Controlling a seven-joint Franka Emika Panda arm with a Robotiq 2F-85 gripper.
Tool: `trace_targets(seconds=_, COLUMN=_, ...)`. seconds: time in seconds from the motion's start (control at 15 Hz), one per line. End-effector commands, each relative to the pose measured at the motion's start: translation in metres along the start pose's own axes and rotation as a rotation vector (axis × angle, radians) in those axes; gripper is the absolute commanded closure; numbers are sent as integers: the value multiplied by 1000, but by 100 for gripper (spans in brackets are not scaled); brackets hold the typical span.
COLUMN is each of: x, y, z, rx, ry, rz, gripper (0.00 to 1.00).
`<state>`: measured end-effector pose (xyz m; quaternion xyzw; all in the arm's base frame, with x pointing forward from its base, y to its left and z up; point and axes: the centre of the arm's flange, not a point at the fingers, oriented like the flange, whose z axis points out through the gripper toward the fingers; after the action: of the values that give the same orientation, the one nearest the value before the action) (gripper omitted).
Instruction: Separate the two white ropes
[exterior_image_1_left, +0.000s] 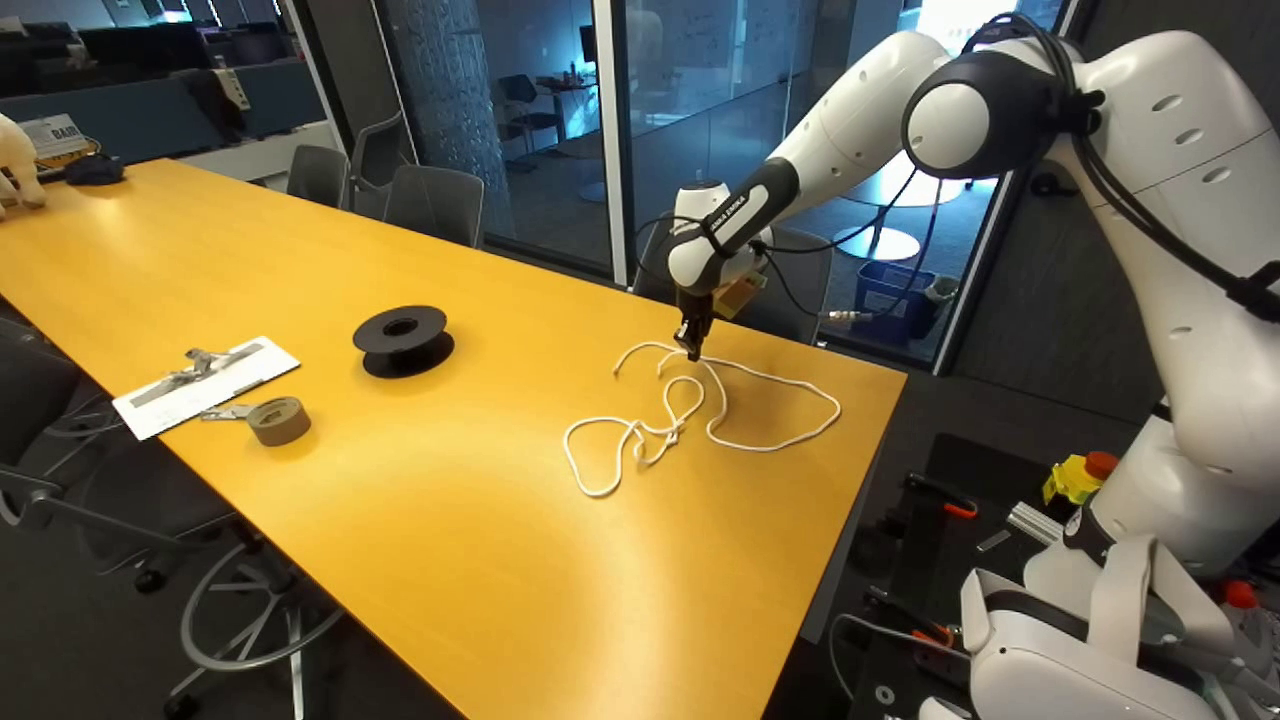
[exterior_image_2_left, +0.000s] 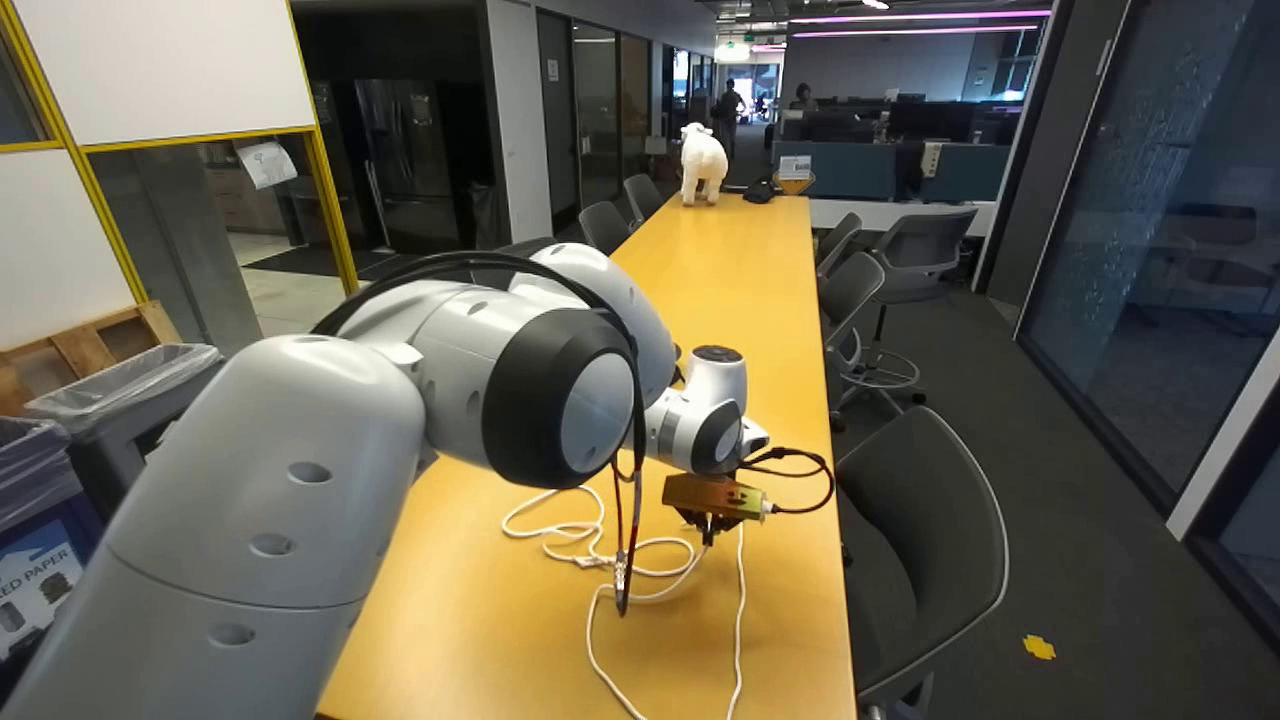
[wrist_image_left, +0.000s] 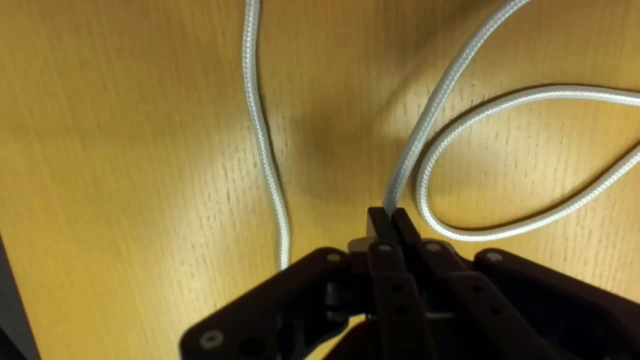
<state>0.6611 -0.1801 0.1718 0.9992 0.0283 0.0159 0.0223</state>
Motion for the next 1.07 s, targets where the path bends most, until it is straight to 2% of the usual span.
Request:
trace_targets(seconds=0.0, x=3, y=9, z=-1, rx=-5, ry=-6, rz=13, gripper=98)
trace_targets(seconds=0.93, x=3, y=1, z=28, rx=32, ry=-68, rz=-2, gripper=98)
trace_targets(seconds=1.0, x=3, y=1, z=27, rx=36, ry=-67, rz=2, gripper=89)
